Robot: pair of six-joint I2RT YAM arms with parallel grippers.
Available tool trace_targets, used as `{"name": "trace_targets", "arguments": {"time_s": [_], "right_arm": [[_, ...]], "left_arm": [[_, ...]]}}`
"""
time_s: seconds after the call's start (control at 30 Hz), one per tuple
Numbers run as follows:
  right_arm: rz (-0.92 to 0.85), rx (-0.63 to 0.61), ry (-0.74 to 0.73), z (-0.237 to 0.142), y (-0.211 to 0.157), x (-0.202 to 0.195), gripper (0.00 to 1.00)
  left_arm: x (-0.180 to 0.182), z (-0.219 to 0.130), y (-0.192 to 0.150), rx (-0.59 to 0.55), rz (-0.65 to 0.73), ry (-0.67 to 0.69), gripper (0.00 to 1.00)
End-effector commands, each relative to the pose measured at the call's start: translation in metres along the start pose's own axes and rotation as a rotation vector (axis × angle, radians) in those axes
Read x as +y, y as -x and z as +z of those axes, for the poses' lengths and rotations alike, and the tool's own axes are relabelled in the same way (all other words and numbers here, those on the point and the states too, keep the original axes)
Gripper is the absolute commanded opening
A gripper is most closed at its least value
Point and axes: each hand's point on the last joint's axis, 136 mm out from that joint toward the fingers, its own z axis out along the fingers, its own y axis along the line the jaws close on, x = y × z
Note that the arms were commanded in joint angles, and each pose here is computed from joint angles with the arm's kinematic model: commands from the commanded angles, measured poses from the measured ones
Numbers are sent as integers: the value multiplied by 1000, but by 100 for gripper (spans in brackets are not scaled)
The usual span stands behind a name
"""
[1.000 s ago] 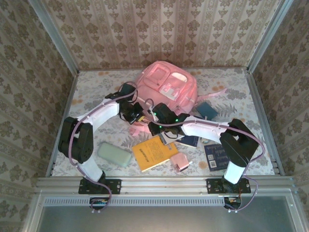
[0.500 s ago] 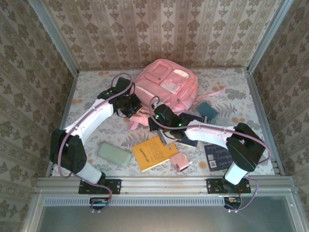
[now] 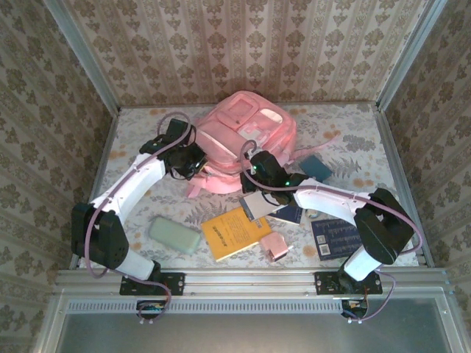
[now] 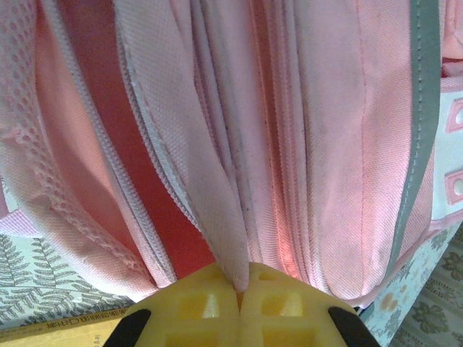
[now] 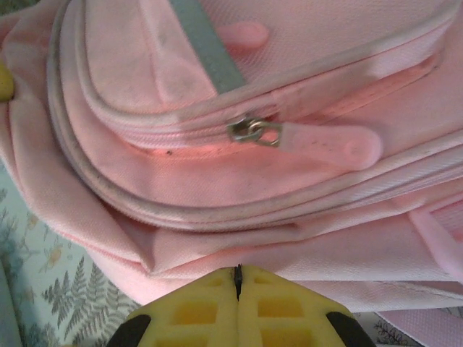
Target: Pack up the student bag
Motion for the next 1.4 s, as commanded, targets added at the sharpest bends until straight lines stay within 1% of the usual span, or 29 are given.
{"name": "trace_targets", "arguments": {"time_s": [0.0, 0.13, 0.17, 0.33, 0.47, 0.57, 0.6, 0.73, 0.77, 0.9, 0.97, 1.07, 1.17, 1.2, 1.23, 1.27, 1.37], "right_arm": [[-141, 40, 34, -8, -4, 8, 18], [-344, 50, 67, -13, -2, 15, 49], [-393, 46, 67, -13, -2, 15, 52], [-582, 52, 28, -3, 4, 11, 56], [-617, 55, -25, 17, 13, 4, 56], [-603, 29, -84, 27, 28, -3, 52], [-585, 23, -90, 31, 32, -7, 45], [-497, 5, -87, 37, 48, -21, 2], [-472, -4, -88, 37, 53, -26, 0], [-405, -52, -88, 33, 71, -39, 0], [-382, -70, -83, 30, 79, -44, 0], [-361, -83, -56, 26, 84, -47, 0], [-361, -79, -17, 20, 79, -43, 0], [-350, -87, -1, 16, 78, -40, 8], [-329, -98, 13, 10, 76, -38, 21], [-305, -110, 24, 3, 72, -37, 30], [-222, -167, 103, -17, 59, -28, 48]], "left_arm": [[-11, -3, 2, 1, 9, -48, 0], [-12, -2, -1, 22, 22, -55, 0], [-12, -2, -2, 25, 25, -57, 0], [-11, -3, -4, 40, 31, -64, 0], [-12, -1, -9, 67, 36, -80, 0], [-10, 1, -12, 81, 47, -80, 0], [-8, 2, -14, 87, 50, -79, 0], [-1, 6, -21, 116, 61, -76, 0], [1, 7, -24, 130, 62, -80, 0], [7, 14, -34, 168, 63, -84, 0], [5, 21, -40, 201, 54, -108, 0], [0, 32, -49, 242, 37, -132, 0], [-9, 43, -51, 274, -14, -158, 0], [-13, 44, -51, 282, -36, -168, 0], [-18, 47, -50, 289, -61, -181, 0], [-23, 48, -49, 295, -81, -199, 0], [-36, 47, -43, 285, -118, -229, 0]]}}
